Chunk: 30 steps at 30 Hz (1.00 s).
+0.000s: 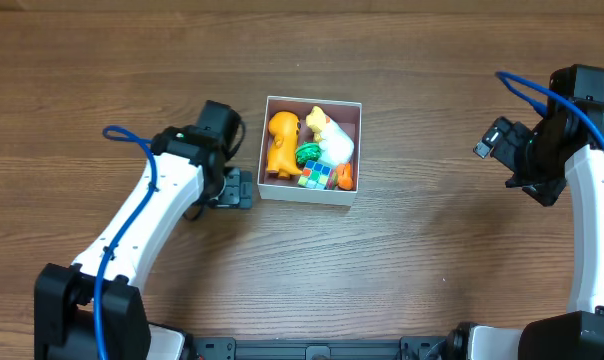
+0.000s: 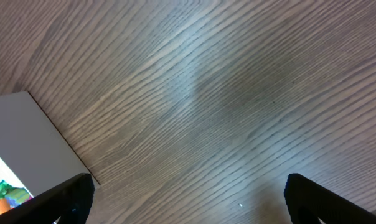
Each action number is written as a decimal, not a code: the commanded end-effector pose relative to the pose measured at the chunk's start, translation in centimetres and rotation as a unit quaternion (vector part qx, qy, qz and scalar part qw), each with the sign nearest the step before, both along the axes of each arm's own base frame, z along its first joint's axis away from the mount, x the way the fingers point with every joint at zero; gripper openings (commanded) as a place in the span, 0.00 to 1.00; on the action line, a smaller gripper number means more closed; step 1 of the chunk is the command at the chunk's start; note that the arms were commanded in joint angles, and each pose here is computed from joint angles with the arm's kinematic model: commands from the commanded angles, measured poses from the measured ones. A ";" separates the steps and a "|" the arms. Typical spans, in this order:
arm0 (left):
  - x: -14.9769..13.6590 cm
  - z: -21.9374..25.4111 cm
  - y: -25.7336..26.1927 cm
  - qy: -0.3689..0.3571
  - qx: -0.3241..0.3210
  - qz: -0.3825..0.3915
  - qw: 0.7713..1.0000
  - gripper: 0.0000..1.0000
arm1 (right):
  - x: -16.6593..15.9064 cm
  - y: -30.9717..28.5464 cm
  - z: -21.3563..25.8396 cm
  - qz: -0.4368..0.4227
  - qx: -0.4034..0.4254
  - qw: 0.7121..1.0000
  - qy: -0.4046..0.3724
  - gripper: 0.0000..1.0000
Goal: Pack container
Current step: 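Grasp the yellow paddle-ball toy by its handle with left gripper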
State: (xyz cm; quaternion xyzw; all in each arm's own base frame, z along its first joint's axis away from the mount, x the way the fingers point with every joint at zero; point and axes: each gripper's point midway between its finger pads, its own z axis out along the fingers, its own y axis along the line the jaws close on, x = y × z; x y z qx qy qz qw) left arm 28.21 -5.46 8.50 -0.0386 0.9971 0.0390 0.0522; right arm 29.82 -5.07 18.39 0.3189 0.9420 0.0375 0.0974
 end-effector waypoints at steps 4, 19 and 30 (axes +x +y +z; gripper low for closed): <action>0.7 -0.1 3.1 -0.001 -0.015 0.039 0.999 1.00 | 0.1 -0.1 0.3 0.001 -0.002 1.000 -0.008 1.00; 1.2 -5.8 3.5 0.036 -0.035 0.087 0.995 0.85 | 0.1 -0.1 0.3 0.001 -0.002 1.000 -0.008 1.00; 2.8 -10.3 2.5 0.051 -0.058 0.108 0.991 0.70 | 0.1 -0.1 0.3 0.001 -0.002 1.000 -0.008 1.00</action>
